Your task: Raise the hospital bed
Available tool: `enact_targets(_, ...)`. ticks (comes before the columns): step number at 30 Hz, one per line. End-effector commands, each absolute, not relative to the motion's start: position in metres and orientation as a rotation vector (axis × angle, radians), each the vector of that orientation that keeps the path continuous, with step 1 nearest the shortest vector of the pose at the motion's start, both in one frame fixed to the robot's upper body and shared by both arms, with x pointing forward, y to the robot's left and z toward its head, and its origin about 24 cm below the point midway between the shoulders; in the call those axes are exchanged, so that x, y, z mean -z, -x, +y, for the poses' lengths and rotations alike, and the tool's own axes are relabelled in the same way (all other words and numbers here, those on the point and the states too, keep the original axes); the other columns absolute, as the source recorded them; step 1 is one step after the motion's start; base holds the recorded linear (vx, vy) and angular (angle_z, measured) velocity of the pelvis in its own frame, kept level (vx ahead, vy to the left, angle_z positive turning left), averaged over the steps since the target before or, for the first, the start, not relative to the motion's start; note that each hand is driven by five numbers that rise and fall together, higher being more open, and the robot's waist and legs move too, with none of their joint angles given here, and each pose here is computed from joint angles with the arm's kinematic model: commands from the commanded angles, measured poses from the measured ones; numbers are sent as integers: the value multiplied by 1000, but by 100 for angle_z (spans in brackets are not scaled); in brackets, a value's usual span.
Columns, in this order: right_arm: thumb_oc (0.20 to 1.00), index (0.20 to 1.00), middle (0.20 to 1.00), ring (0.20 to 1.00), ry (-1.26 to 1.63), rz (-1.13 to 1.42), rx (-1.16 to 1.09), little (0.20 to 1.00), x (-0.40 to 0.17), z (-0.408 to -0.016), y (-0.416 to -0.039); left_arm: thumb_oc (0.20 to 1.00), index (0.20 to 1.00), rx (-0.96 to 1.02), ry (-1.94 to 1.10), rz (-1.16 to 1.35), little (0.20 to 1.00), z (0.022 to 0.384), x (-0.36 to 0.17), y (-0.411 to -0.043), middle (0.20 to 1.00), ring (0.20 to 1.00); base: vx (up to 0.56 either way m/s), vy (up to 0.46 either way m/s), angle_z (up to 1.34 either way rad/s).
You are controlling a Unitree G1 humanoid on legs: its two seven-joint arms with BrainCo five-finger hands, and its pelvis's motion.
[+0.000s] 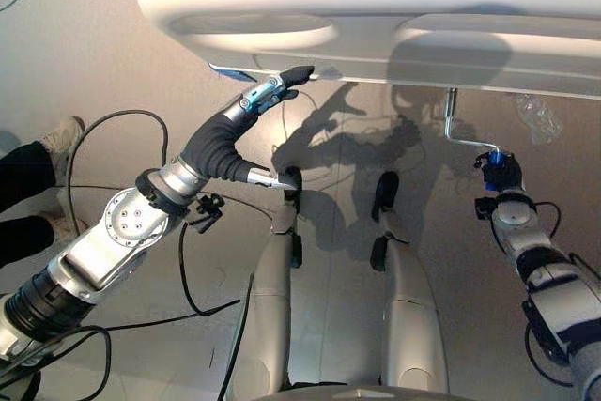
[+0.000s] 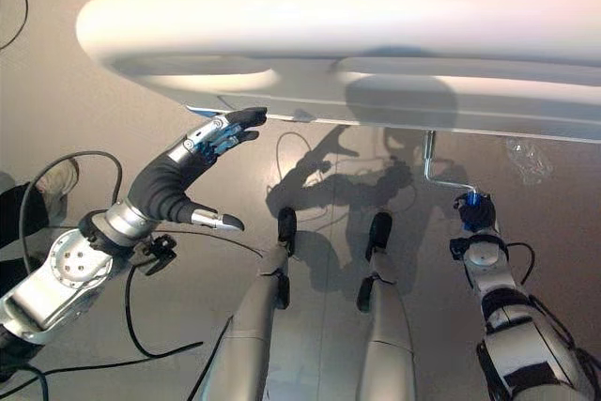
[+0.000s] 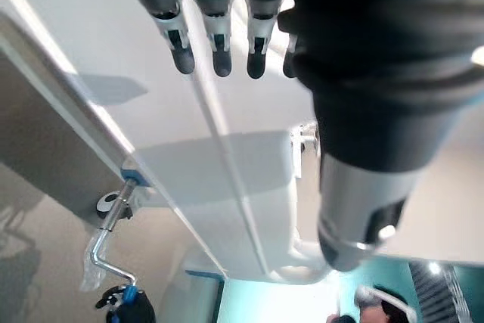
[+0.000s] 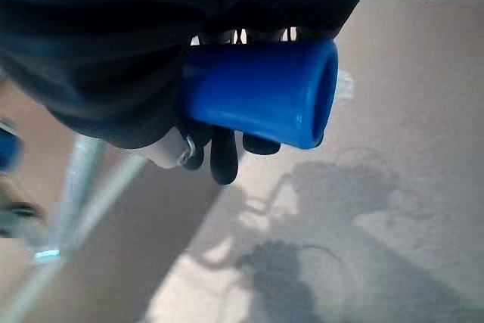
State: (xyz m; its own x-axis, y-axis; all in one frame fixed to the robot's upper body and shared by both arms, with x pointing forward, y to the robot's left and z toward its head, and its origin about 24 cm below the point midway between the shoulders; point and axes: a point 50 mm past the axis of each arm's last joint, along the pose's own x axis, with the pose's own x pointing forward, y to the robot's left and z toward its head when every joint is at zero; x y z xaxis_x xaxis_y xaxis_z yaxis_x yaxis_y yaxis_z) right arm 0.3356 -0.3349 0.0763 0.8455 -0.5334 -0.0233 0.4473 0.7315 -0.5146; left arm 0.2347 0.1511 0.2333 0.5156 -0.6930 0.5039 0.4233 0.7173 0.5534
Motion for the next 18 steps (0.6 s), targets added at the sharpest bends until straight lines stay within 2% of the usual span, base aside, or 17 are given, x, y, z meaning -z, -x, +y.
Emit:
enact_targets(1,200,200,200,200,664,357,808,200,-96,-419,-285,1000,1000,729,-247,-875,1000,140,-244,-221,1000,1000,-5,-5,4)
enact_targets(16,200,200,200,200,628,300,498,200,-85,-331,-349,1000,1000,651,-97,-926,1000,134,-247,-222,1000,1000,7,13,-1)
enact_targets(18,200,200,200,200,628,299,498,200,-85,-330,-349,1000,1000,650,-98,-927,1000,134,-247,-222,1000,1000,43,10,0)
